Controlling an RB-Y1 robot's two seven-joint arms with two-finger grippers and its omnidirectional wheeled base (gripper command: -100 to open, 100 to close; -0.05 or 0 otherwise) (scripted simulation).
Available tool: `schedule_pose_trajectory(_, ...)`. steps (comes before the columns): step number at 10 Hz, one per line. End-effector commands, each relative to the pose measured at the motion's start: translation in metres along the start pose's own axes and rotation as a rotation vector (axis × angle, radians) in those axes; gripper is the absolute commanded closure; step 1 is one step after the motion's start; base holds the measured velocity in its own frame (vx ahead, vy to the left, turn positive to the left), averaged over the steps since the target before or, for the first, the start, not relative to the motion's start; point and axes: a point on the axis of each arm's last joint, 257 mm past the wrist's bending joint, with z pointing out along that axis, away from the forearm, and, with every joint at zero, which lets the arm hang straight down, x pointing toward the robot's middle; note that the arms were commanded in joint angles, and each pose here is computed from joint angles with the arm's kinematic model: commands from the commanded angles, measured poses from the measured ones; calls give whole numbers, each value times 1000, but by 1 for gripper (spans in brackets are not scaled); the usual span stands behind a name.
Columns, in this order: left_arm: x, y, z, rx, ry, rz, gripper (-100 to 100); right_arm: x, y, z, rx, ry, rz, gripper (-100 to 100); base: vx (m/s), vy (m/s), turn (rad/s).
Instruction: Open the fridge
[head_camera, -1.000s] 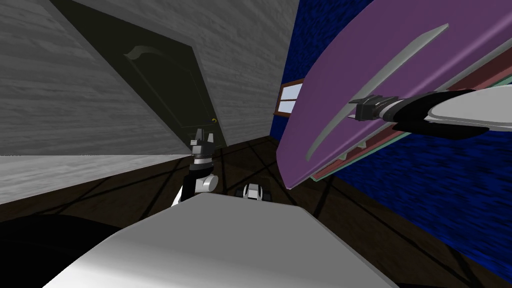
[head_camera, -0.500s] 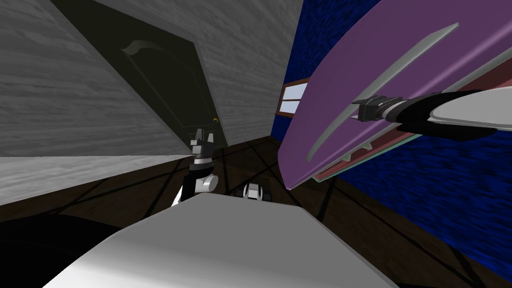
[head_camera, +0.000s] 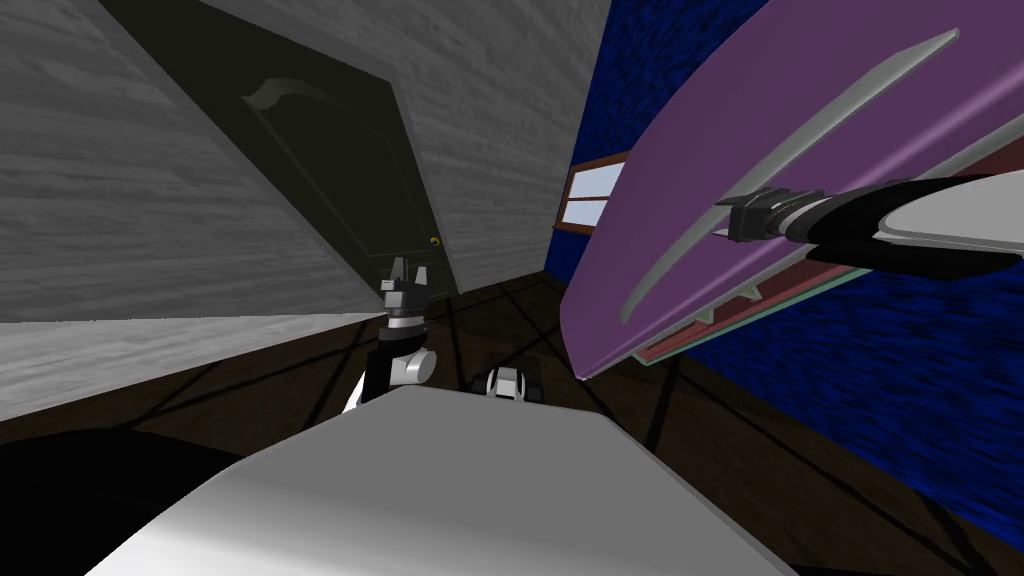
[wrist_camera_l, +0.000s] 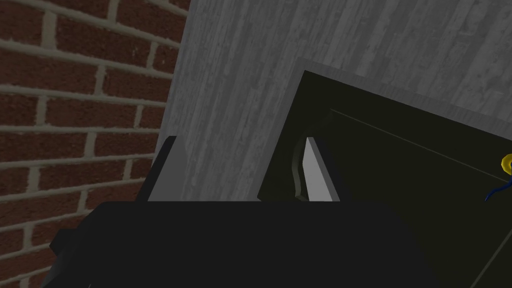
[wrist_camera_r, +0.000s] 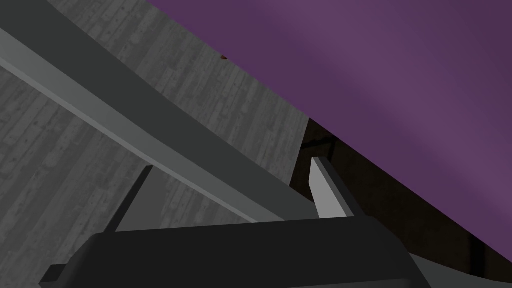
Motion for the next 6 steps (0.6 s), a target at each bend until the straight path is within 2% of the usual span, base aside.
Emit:
schedule_pose_trajectory(1,0,0,0,0,0,0,0,6,1,-1,0,15,-7,100,21,82,-26)
schedule_pose_trajectory(2,0,0,0,0,0,0,0,19,14,-3,-24,41,1,100,88,189,-9)
schedule_pose_trajectory(4,0,0,0,0,0,0,0,19,14,-3,-24,41,1,100,121,169,-48)
schedule_pose_trajectory(5,0,0,0,0,0,0,0,33,25,-5,-44,68,6,100,82,250,-1)
schedule_pose_trajectory(6,0,0,0,0,0,0,0,33,25,-5,-45,68,1,100,111,257,-34)
